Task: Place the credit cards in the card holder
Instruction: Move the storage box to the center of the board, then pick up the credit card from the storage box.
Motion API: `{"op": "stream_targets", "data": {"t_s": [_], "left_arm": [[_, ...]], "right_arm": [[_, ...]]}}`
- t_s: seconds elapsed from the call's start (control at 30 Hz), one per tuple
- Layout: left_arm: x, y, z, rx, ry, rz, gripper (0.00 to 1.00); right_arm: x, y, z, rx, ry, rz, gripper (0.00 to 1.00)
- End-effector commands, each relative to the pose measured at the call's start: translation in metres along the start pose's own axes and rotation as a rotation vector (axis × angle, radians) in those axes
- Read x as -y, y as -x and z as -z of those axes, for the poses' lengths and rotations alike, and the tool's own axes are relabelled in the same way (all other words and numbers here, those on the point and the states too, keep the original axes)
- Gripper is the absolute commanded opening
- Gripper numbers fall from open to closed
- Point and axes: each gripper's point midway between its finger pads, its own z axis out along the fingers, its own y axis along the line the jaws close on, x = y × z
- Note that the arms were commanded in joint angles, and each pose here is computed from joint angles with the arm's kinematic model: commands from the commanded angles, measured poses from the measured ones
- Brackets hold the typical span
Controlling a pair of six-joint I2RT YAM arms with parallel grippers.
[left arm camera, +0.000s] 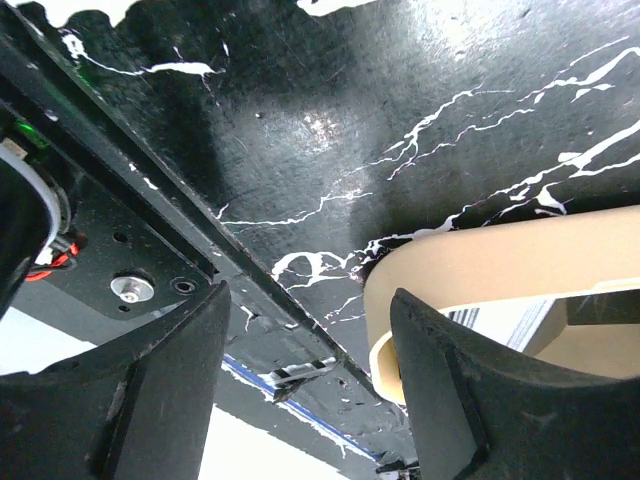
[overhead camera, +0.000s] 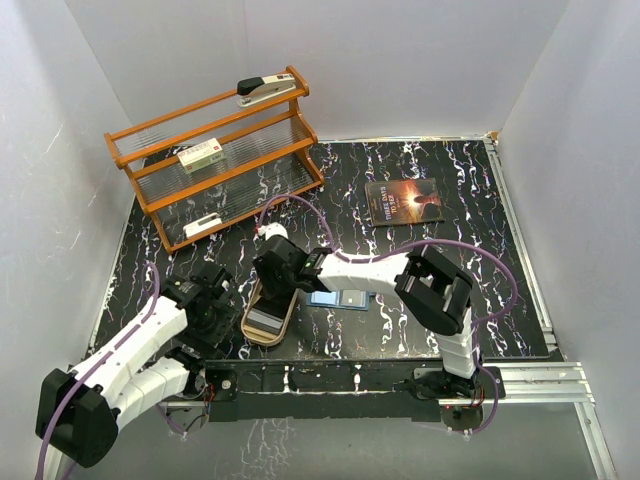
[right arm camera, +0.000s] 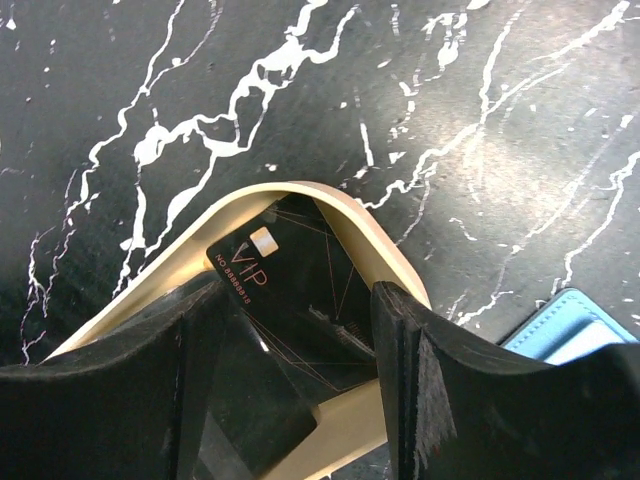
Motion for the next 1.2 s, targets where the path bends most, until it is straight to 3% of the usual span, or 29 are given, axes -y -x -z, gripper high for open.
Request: {"op": "stream_targets", "data": {"t_s": [0.0,0.23,0.63,1.17], "left_arm": [[0.005,-0.012,-0.006,-0.07,-0.016,-0.006,0.63],[0.035,-0.024,-0.011,-0.134,-0.149,-0.043,0.63],[0.038,-0.003,-0.018,-0.016,-0.065,-0.06,0.62],[0.048,-0.007,-0.023,-0.05,-0.151,0.025,0.61]], "right_arm": [[0.026,0.02,0.002,0.067,-0.099,-0.084,0.56],[0.052,0.015,0.009,0.066,-0.189,-0.164,0.55],[-0.011,0.042,0.059,0.078,0.206,-0.027,0.71],[-0.03,-0.009,0.031,-0.063,0.347,-0.042,0.76]]}}
